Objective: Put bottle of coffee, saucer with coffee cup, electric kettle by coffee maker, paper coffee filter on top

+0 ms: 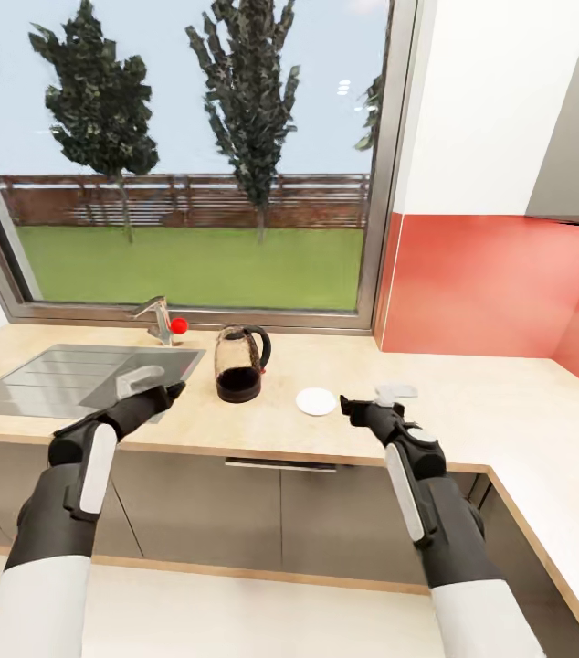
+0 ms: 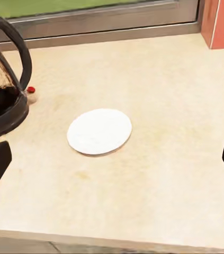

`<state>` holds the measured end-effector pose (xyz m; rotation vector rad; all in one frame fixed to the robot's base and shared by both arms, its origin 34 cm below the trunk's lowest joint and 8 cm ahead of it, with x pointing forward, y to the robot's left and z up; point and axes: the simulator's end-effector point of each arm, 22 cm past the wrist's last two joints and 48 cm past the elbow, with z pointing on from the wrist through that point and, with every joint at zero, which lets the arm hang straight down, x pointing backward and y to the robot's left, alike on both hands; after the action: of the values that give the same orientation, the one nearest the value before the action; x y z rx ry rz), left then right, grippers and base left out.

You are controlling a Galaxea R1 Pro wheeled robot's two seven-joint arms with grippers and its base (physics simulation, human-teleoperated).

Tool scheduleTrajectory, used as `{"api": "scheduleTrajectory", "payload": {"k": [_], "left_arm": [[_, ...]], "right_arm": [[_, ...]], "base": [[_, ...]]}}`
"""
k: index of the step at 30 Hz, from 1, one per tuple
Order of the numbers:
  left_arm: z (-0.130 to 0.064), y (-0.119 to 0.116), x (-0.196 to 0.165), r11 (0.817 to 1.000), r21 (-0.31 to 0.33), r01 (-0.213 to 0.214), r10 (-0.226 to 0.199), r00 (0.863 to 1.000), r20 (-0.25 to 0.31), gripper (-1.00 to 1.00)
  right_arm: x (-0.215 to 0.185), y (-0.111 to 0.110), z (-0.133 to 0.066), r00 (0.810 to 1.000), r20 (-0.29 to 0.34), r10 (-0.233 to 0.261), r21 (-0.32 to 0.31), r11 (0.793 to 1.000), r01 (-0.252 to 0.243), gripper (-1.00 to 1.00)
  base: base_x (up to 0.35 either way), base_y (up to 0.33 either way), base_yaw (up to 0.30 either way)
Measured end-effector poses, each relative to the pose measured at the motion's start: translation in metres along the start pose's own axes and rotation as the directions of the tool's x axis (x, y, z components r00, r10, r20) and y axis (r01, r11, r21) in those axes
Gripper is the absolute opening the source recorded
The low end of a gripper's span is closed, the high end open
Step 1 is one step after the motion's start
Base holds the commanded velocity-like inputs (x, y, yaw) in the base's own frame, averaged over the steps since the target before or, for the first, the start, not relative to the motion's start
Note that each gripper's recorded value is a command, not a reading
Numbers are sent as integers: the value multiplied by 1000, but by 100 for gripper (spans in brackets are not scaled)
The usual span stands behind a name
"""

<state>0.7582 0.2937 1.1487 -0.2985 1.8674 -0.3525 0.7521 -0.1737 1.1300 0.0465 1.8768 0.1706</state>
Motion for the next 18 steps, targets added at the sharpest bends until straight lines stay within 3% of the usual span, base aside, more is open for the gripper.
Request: {"api": "scheduleTrajectory", "payload": {"k": [6,9,13,18], "left_arm": [[0,-40,26,990,140,20,-7,995,-95,100],[-6,-63,42,971,235,36,4,986,-167,100],[-11,-56,40,966,256,26,21,984,-177,100],[-13,-35,34,974,225,-4,44,984,-172,100]], "right_arm": [[4,31,-2,999,-47,-18,-173,985,9,100],[5,22,-5,997,-51,-52,-231,972,39,100],[7,30,-12,996,-53,-75,-327,943,54,100],[10,34,-15,995,-61,-82,-357,932,55,100]], "base": [[0,0,0],[0,0,0],[0,0,0],[0,0,0]]}}
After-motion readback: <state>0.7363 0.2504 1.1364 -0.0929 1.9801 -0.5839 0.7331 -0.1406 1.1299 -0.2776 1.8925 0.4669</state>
